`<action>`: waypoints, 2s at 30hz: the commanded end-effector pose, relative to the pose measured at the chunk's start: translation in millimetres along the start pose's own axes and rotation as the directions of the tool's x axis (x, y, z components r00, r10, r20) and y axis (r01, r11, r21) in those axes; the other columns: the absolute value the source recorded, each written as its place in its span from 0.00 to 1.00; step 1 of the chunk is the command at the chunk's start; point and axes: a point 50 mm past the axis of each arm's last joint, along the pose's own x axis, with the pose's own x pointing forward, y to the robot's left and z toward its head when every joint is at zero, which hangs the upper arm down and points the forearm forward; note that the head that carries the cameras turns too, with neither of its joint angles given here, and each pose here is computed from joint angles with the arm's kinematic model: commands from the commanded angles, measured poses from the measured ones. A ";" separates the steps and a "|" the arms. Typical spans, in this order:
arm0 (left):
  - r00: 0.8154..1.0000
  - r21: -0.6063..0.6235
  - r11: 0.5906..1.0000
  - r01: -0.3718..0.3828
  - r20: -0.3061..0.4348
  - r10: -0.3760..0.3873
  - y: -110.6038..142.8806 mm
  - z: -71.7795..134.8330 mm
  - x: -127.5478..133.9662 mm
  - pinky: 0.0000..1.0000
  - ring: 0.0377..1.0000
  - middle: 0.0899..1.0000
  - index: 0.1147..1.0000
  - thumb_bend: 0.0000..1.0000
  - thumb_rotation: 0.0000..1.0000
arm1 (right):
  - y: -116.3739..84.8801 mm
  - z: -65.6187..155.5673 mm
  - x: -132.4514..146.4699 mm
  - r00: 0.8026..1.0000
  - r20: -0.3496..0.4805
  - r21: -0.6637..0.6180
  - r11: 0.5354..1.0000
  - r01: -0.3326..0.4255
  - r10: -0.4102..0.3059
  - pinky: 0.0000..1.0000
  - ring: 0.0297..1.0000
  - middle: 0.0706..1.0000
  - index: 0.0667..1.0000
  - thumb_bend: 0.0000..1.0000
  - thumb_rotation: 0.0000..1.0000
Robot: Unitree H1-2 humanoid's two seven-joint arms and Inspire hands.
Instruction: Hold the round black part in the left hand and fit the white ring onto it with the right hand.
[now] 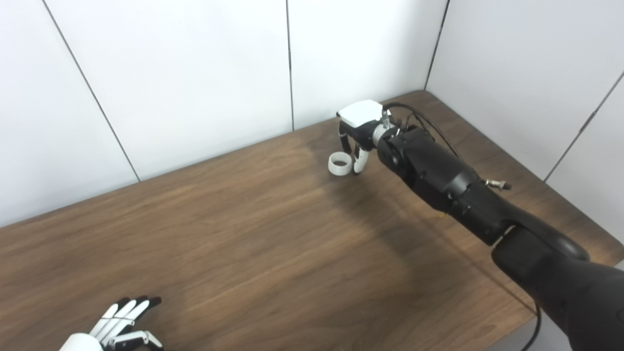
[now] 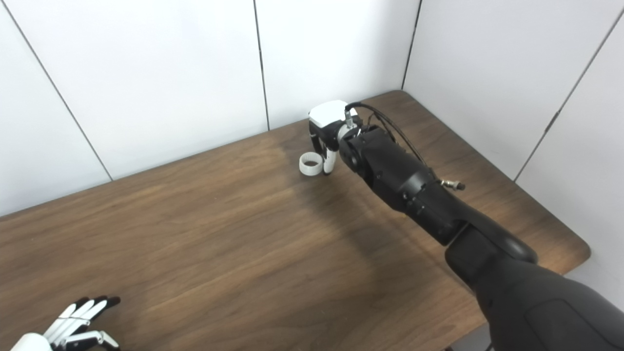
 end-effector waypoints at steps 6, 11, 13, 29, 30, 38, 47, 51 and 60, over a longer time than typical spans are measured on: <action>1.000 0.024 1.000 -0.002 0.006 0.002 8.1 -2.9 -0.3 1.00 0.96 0.94 0.41 0.51 0.05 | -33.9 -7.0 -1.6 0.996 -0.036 -0.003 0.996 0.087 -0.087 1.00 1.00 1.00 0.46 0.52 0.16; 1.000 0.025 1.000 -0.005 0.008 0.005 7.6 -2.5 -0.1 1.00 0.96 0.94 0.41 0.51 0.05 | -33.4 -7.1 -1.7 0.996 -0.040 -0.002 0.997 0.083 -0.083 1.00 1.00 1.00 0.59 0.78 0.25; 1.000 0.026 1.000 -0.004 0.009 0.003 7.3 -2.4 0.2 1.00 0.96 0.94 0.41 0.51 0.05 | -33.4 -6.9 -1.6 0.996 -0.042 0.000 0.997 0.080 -0.080 1.00 1.00 1.00 0.62 0.83 0.27; 1.000 0.025 1.000 -0.010 0.011 0.010 5.3 -2.4 0.1 1.00 0.95 0.93 0.41 0.52 0.05 | -35.9 -4.5 -2.7 0.997 -0.046 -0.004 0.998 0.055 -0.055 1.00 1.00 1.00 0.72 0.90 0.32; 1.000 0.023 1.000 -0.009 0.011 0.009 5.0 -2.6 0.1 1.00 0.95 0.93 0.41 0.52 0.05 | -35.9 -4.3 -2.5 0.997 -0.047 -0.003 0.999 0.054 -0.054 1.00 1.00 1.00 0.73 0.90 0.32; 1.000 0.021 1.000 -0.004 0.011 0.003 4.5 -2.0 0.4 1.00 0.95 0.93 0.41 0.51 0.05 | -34.5 -0.6 -0.5 0.998 -0.044 0.010 0.999 0.046 -0.046 1.00 1.00 1.00 0.74 0.89 0.32; 1.000 0.020 1.000 -0.007 0.011 0.007 3.5 -1.3 -0.3 1.00 0.95 0.94 0.41 0.51 0.05 | -31.3 6.0 3.5 0.998 -0.024 0.002 0.998 0.060 -0.060 1.00 1.00 1.00 0.73 0.89 0.33; 1.000 0.020 1.000 -0.006 0.010 0.006 3.2 -1.2 -0.9 1.00 0.95 0.94 0.41 0.52 0.05 | -29.5 8.0 4.3 0.998 -0.018 0.010 0.998 0.058 -0.058 1.00 1.00 1.00 0.71 0.89 0.32; 1.000 0.021 1.000 -0.009 0.010 0.009 2.8 -0.7 -1.7 1.00 0.95 0.94 0.41 0.51 0.05 | -27.2 12.5 6.7 0.999 -0.006 0.023 0.998 0.052 -0.052 1.00 1.00 1.00 0.70 0.89 0.31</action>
